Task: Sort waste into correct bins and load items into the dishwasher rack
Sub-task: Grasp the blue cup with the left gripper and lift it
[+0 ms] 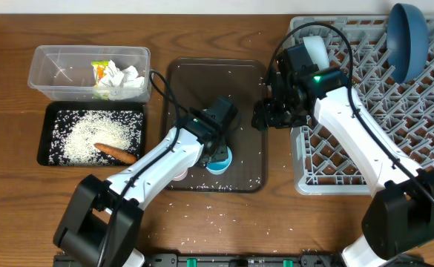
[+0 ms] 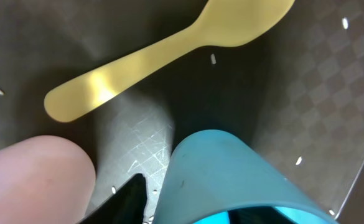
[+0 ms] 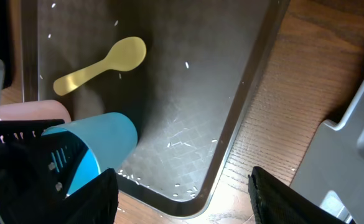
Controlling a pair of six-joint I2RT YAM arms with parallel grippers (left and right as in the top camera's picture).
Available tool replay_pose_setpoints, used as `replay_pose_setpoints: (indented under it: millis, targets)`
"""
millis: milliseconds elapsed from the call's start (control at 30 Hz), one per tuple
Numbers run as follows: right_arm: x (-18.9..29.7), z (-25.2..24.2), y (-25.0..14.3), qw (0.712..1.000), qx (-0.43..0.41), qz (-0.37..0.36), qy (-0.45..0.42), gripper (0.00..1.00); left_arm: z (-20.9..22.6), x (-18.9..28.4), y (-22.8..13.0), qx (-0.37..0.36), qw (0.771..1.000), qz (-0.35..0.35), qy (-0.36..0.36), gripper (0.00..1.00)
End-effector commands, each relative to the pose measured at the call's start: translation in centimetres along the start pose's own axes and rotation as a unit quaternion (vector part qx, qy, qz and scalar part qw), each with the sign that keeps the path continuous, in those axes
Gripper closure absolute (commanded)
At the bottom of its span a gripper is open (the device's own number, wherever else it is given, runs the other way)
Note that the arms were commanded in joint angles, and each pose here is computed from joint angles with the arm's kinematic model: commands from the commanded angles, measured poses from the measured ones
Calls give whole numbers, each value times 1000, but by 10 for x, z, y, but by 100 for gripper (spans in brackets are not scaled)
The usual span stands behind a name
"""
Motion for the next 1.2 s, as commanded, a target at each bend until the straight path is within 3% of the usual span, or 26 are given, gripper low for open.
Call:
replay_pose_setpoints:
  millis: [0,167,400,600,733,867,967,1067,1167]
  targets:
    - [5,-3,0,1000,3,-7,-6,34,0,-1,-1,-3,1000,3,-1,69]
    - [5,-3,0,1000,4,-7,-5,35,-2,6,2,0,1000,3,-10,94]
    - [6,8,6,998,34,-23,44,32,-1,44,20,39,995,15,-95,94]
    - [18,26,21,975,114,-76,174,22,10,85,50,76,964,43,-253,94]
    - [38,29,31,936,176,-136,274,16,13,113,72,84,920,57,-379,94]
    - [65,33,39,869,251,-212,370,11,10,141,89,58,869,62,-488,94]
    - [80,36,42,829,288,-250,409,10,6,158,96,48,839,68,-538,94]
    - [84,40,45,812,310,-266,417,9,0,173,98,21,813,74,-577,94]
    - [96,46,48,772,344,-294,446,7,-4,179,95,11,801,89,-592,94]
Point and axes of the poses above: each gripper's point midway between its finger pads, its own x axis back along the fingers, its own z axis along the line the jaws close on, y = z × x, the point moved 6 cm from there along x, back along the fingers, and after that the axes turned 9 degrees about x, right-handed, at the moved point
